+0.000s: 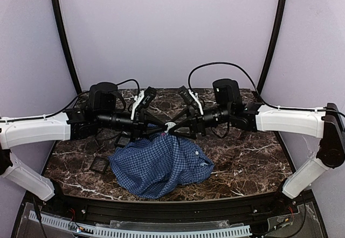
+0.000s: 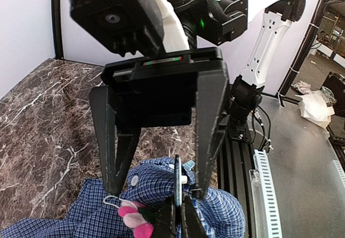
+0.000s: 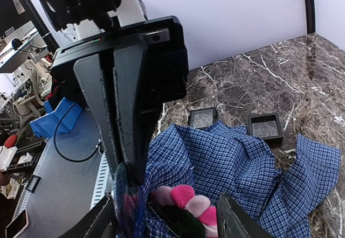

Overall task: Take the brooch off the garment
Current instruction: Open the brooch with the crumpled clothing, then remove the brooch from the crumpled clothing.

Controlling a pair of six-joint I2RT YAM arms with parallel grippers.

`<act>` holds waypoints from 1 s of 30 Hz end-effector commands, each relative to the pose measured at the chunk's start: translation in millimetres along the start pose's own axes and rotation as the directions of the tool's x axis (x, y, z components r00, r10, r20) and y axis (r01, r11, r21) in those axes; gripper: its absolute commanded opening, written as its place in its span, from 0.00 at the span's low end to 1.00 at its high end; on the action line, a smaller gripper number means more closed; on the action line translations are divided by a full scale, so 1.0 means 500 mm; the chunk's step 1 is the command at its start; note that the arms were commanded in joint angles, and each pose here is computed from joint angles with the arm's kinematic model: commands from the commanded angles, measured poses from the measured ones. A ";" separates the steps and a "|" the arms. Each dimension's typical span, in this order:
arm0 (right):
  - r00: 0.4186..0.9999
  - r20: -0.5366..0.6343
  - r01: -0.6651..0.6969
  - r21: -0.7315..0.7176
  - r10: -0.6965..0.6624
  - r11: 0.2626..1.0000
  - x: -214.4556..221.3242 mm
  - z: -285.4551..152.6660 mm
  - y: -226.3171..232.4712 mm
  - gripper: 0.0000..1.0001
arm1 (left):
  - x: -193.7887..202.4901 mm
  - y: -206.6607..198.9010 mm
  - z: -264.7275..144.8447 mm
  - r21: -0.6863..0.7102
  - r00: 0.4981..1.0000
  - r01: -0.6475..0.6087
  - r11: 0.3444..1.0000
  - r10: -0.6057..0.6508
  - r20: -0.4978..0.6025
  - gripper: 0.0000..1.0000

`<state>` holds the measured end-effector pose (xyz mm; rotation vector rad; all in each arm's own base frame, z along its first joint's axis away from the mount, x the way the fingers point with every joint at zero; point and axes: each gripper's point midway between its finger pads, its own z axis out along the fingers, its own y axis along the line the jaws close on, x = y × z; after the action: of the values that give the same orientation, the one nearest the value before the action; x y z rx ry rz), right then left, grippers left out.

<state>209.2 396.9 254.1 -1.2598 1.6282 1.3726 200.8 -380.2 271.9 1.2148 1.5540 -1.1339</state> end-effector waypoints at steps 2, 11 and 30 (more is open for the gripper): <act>0.990 0.050 0.135 -0.015 -0.134 0.991 -0.019 -0.036 0.061 0.68 | -0.050 -0.020 -0.018 0.043 0.997 -0.013 0.999 0.010 0.076 0.01; 0.971 0.146 0.179 0.091 -0.191 0.980 -0.040 -0.086 0.084 0.67 | -0.051 -0.020 -0.023 0.050 0.996 -0.012 0.999 0.008 0.085 0.01; 0.977 0.112 0.167 0.132 -0.182 0.977 -0.052 -0.026 0.065 0.16 | -0.045 -0.026 -0.016 0.082 0.997 -0.004 0.997 -0.002 0.075 0.01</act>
<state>187.0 383.9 280.6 -1.1960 1.4938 1.2056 193.5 -380.5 282.1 1.2180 1.5224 -1.2288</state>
